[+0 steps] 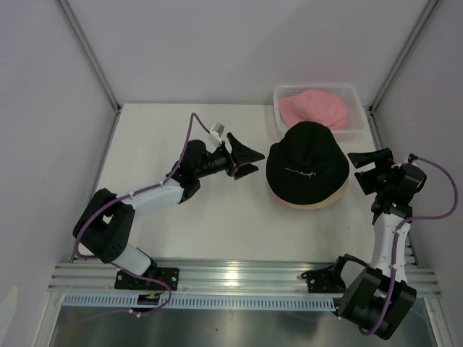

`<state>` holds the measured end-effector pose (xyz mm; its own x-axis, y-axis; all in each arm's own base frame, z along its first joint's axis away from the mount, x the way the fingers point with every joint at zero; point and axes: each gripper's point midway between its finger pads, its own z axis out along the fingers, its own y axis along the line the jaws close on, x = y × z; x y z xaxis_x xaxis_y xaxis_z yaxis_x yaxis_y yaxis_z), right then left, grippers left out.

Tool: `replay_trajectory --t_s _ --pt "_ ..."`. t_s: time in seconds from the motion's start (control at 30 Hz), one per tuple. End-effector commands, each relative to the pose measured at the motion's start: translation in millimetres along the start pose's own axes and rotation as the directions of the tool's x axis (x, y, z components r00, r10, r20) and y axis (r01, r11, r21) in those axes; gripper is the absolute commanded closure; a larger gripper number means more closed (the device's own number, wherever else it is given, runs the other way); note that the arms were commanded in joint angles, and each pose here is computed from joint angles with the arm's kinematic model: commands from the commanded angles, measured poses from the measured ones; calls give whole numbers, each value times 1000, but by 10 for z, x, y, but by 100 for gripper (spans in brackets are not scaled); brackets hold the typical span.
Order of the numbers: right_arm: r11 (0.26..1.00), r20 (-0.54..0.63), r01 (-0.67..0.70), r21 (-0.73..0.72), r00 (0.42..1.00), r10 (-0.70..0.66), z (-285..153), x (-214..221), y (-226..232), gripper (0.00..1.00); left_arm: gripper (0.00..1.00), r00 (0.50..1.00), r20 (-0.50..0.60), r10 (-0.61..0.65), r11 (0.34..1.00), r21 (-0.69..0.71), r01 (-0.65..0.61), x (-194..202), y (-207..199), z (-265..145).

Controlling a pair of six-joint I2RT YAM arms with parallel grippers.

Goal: Stack the hats

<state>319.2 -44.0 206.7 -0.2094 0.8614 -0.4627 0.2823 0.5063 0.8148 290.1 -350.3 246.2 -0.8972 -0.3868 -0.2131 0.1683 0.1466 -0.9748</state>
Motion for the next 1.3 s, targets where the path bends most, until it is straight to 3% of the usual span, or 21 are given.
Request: replay_trajectory --t_s 0.0,0.3,0.43,0.6,0.73,0.8,0.87,1.27 --pt "980 -3 -12 -199 1000 11 -19 -28 362 7 10 999 31 -7 998 65 5 -49 -125 67" --pt "972 -44 -59 -230 998 50 -26 83 423 21 11 1000 5 -27 998 60 27 5 -38 204" --pt "972 -59 -74 -225 996 62 -53 126 421 42 12 1000 5 -27 998 59 26 -2 -29 221" --pt "974 -83 -78 -215 995 61 -89 210 394 59 12 1000 5 -13 999 45 12 -3 -9 233" --pt "974 -84 -71 -217 995 54 -116 240 388 79 12 1000 -2 -8 999 35 8 5 8 259" --pt "974 -91 -72 -217 994 54 -113 266 372 85 12 1000 -8 -13 1000 25 13 30 39 268" --pt "974 -90 -68 -217 995 49 -117 277 360 98 12 1000 -6 -15 1000 8 15 52 108 276" --pt "969 -68 20 -247 997 -38 -155 341 316 100 17 999 0 -38 992 -118 38 187 575 309"
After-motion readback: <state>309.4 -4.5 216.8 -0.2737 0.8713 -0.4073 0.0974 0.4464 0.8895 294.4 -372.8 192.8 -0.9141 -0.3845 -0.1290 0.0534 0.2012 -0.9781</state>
